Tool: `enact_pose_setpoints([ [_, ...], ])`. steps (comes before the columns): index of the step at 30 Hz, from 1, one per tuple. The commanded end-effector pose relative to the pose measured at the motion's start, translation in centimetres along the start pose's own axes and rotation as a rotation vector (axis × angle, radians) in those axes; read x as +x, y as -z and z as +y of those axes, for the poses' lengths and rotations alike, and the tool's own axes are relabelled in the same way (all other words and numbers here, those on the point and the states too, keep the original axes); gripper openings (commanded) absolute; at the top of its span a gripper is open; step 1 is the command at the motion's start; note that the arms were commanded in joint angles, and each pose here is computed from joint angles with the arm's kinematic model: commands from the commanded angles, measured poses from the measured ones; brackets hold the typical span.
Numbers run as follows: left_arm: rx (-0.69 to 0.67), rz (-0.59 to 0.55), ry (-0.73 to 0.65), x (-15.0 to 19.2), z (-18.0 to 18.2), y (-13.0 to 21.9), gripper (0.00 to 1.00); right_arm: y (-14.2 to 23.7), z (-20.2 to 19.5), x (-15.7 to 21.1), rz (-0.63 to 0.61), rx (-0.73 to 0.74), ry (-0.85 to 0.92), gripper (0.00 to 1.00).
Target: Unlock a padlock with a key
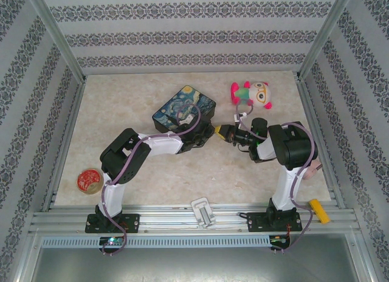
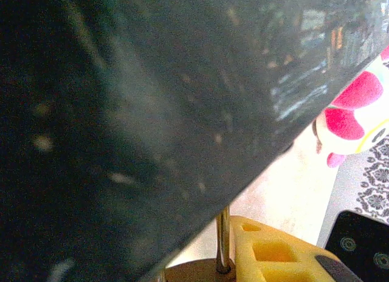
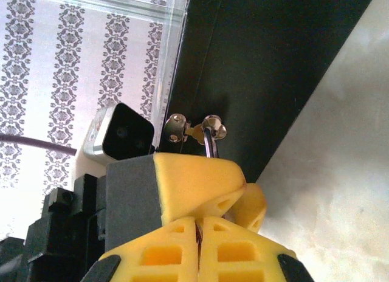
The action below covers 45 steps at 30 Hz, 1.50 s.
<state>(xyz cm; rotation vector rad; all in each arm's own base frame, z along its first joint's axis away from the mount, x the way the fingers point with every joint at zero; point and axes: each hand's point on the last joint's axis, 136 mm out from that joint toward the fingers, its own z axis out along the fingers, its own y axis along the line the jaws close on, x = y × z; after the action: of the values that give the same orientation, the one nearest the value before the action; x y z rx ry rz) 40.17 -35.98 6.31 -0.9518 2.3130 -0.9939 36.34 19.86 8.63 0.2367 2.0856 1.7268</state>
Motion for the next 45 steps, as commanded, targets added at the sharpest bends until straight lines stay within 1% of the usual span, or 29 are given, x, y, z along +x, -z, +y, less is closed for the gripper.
enact_pose_setpoints([
  [1,-0.013,0.224,0.022,6.7,1.4,0.3,0.11,0.5,2.7,0.6,-0.03,-0.052,0.171,0.0],
  [7,-0.013,0.177,0.033,5.7,1.3,0.5,0.11,2.4,1.6,1.6,-0.1,0.022,0.182,0.0],
  [11,-0.012,0.136,0.057,5.0,1.6,0.8,0.12,4.2,0.1,2.0,-0.195,0.111,0.185,0.0],
  [14,0.003,0.131,0.069,4.9,1.3,0.8,0.12,5.2,-0.5,2.4,-0.254,0.158,0.206,0.0],
  [15,0.006,0.135,0.06,5.0,1.1,0.7,0.12,5.6,-0.6,2.4,-0.271,0.168,0.208,0.0],
  [17,-0.005,0.143,0.039,5.1,1.1,0.5,0.17,5.9,-0.4,2.4,-0.291,0.174,0.212,0.0],
  [19,-0.028,0.146,0.014,5.2,1.7,0.3,0.2,6.2,0.0,2.1,-0.309,0.171,0.212,0.0],
  [20,-0.047,0.144,0.003,5.2,2.2,0.2,0.22,6.3,0.2,2.0,-0.315,0.169,0.211,0.0],
  [23,-0.104,0.131,-0.053,5.1,3.9,0.2,0.36,6.2,0.7,1.7,-0.316,0.173,0.201,0.0],
  [25,-0.133,0.121,-0.085,4.9,4.7,0.3,0.42,6.3,1.1,1.4,-0.324,0.177,0.206,0.0],
  [29,-0.153,0.121,-0.109,5.0,5.6,0.4,0.61,6.6,2.0,1.0,-0.33,0.2,0.232,0.0],
  [30,-0.147,0.123,-0.116,5.1,5.5,0.5,0.68,6.8,2.2,0.9,-0.334,0.21,0.24,0.0],
  [33,-0.107,0.124,-0.165,5.0,4.2,1.1,0.82,7.5,3.0,0.8,-0.347,0.243,0.271,0.0],
  [36,-0.046,0.093,-0.224,4.3,1.9,2.5,0.98,8.4,4.2,0.6,-0.36,0.285,0.306,0.0],
  [37,-0.018,0.077,-0.24,4.0,1.1,3.1,1.0,8.7,4.6,0.6,-0.362,0.299,0.315,0.0],
  [41,0.092,-0.005,-0.298,2.4,-1.8,5.7,0.99,10.4,6.5,0.1,-0.411,0.352,0.355,0.0],
  [43,0.132,-0.054,-0.314,1.4,-2.5,7.0,1.0,11.3,6.6,0.3,-0.433,0.384,0.352,0.0],
  [44,0.149,-0.078,-0.321,0.8,-2.6,7.6,1.0,11.6,8.0,-0.3,-0.457,0.378,0.368,0.0],
  [45,0.184,-0.098,-0.328,0.3,-3.0,8.2,1.0,11.9,8.6,-0.3,-0.466,0.375,0.372,0.0],
])
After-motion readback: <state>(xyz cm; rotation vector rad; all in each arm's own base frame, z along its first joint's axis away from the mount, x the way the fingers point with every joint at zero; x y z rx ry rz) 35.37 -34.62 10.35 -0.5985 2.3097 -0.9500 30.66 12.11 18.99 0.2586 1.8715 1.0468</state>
